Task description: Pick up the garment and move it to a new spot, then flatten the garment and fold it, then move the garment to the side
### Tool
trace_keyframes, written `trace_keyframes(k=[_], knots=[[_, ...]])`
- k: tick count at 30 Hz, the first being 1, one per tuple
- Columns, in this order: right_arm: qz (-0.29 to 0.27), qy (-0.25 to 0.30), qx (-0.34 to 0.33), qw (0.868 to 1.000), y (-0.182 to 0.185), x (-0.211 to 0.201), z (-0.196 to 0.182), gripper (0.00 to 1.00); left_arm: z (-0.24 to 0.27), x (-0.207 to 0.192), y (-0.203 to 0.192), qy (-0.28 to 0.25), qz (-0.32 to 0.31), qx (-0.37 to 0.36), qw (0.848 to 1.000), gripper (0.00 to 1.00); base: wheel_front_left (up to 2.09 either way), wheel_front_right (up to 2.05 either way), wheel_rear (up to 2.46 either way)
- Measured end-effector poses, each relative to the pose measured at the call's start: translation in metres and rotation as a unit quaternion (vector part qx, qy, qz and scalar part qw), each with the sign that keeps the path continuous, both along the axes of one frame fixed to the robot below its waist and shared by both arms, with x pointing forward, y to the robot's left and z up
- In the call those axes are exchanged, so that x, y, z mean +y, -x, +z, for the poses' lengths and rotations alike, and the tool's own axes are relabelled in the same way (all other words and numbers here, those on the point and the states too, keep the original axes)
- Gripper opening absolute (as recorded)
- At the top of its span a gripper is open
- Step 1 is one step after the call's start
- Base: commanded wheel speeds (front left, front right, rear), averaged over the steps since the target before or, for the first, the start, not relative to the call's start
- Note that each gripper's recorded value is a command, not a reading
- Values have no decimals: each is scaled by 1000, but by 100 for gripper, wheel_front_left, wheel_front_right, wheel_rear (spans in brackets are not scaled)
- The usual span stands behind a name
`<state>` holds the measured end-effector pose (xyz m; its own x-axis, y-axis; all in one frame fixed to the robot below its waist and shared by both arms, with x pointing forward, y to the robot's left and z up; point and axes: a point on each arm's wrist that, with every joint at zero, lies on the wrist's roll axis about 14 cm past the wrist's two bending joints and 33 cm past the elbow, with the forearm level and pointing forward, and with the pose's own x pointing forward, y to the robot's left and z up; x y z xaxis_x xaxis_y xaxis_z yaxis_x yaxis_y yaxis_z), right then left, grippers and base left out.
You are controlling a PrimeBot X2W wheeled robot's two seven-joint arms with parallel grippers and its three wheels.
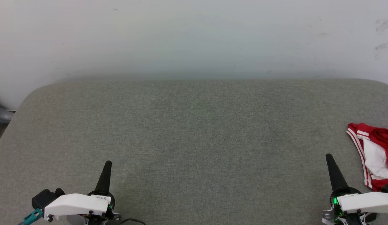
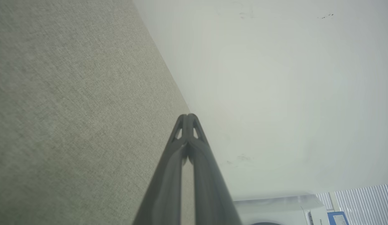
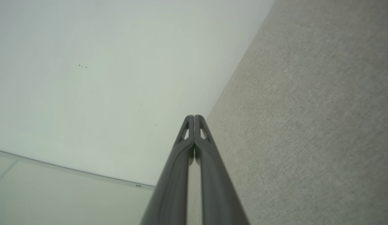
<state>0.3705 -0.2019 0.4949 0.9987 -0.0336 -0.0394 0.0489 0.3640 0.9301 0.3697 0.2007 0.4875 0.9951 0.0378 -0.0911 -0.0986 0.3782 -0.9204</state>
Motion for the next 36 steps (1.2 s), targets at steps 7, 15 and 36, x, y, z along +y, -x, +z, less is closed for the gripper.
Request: trace_keyframes(k=[7, 15, 36], knots=[[2, -32, -4, 999, -4, 1, 3, 0, 2, 0, -2, 33, -1, -5, 999, 0, 0, 0, 0], [4, -66, -4, 998, -6, 1, 3, 0, 5, -1, -6, 69, -2, -12, 998, 0, 0, 0, 0], [9, -145, -12, 989, -13, 1, 7, 0, 12, -1, -14, 153, -6, -32, 988, 0, 0, 0, 0]])
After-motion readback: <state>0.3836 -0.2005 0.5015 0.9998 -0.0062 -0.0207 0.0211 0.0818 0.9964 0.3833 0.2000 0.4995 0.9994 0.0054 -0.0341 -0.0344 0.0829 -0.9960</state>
